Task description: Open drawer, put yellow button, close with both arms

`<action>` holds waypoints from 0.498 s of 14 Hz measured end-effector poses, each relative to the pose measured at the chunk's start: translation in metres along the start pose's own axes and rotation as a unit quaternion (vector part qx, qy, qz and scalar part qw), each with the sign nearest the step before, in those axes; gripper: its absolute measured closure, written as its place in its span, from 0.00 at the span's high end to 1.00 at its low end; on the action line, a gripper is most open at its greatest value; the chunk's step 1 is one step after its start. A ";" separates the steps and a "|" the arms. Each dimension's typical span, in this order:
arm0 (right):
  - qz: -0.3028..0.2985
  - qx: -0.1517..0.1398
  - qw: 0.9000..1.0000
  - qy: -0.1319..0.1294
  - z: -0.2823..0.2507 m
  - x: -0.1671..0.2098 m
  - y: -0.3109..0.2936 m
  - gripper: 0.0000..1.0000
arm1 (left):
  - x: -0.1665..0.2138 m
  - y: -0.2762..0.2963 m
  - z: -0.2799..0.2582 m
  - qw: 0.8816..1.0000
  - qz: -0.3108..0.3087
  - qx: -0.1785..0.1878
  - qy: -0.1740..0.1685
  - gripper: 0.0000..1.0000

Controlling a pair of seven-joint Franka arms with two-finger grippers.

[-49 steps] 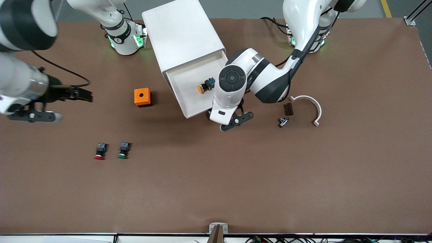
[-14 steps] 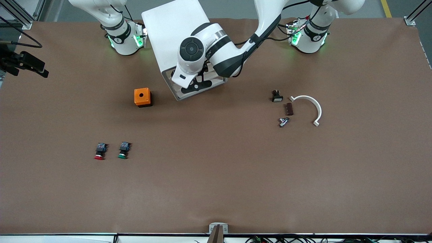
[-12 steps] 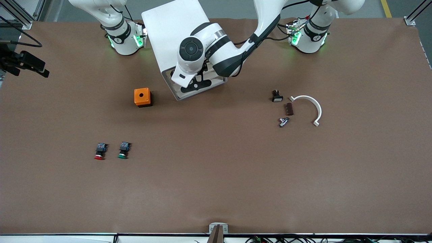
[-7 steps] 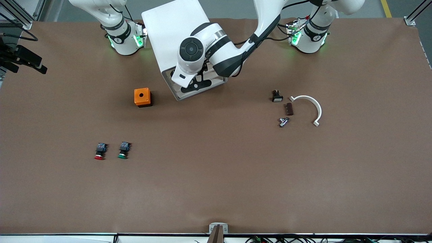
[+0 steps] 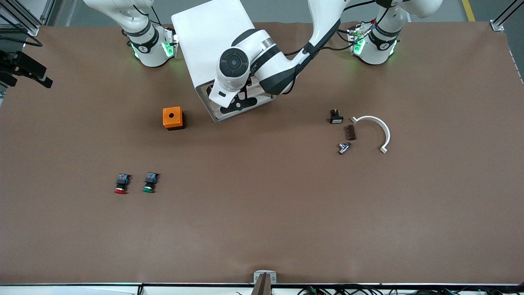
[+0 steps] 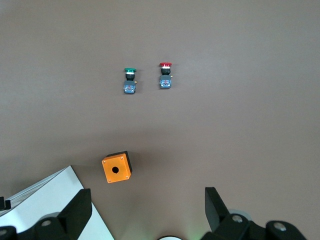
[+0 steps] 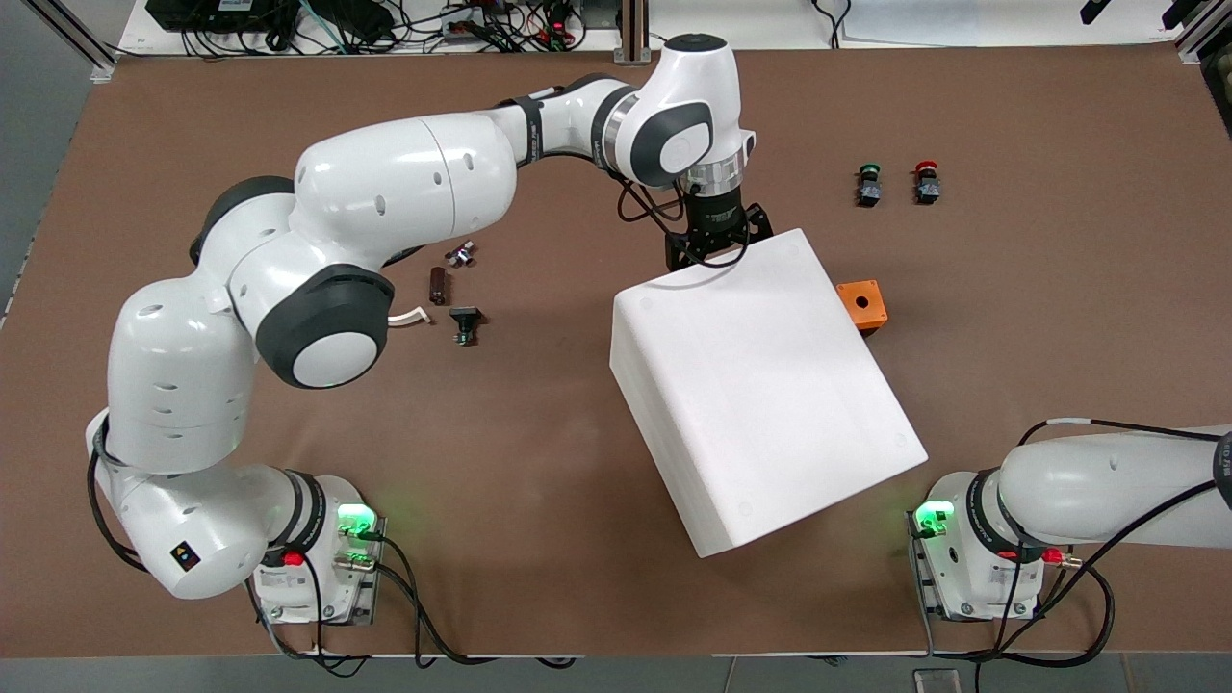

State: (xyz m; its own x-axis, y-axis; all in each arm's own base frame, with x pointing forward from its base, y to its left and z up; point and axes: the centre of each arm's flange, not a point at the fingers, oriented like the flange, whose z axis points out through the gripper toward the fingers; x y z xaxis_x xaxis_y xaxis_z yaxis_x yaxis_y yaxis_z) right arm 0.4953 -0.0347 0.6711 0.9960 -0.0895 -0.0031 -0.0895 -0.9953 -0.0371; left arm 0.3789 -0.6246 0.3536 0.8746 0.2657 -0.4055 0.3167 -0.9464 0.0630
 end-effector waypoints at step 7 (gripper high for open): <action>-0.004 -0.003 1.000 -0.005 0.004 0.000 -0.001 1.00 | 0.082 -0.027 -0.056 0.997 -0.060 -0.040 0.010 1.00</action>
State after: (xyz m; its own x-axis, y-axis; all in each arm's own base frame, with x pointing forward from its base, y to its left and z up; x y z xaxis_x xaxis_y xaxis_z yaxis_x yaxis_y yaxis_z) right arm 0.4954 -0.0335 0.6669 0.9966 -0.0820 -0.0121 -0.0824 -0.9961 -0.0310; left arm 0.4625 -0.5670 0.3700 0.8356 0.3799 -0.3968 0.4464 -0.8905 0.0876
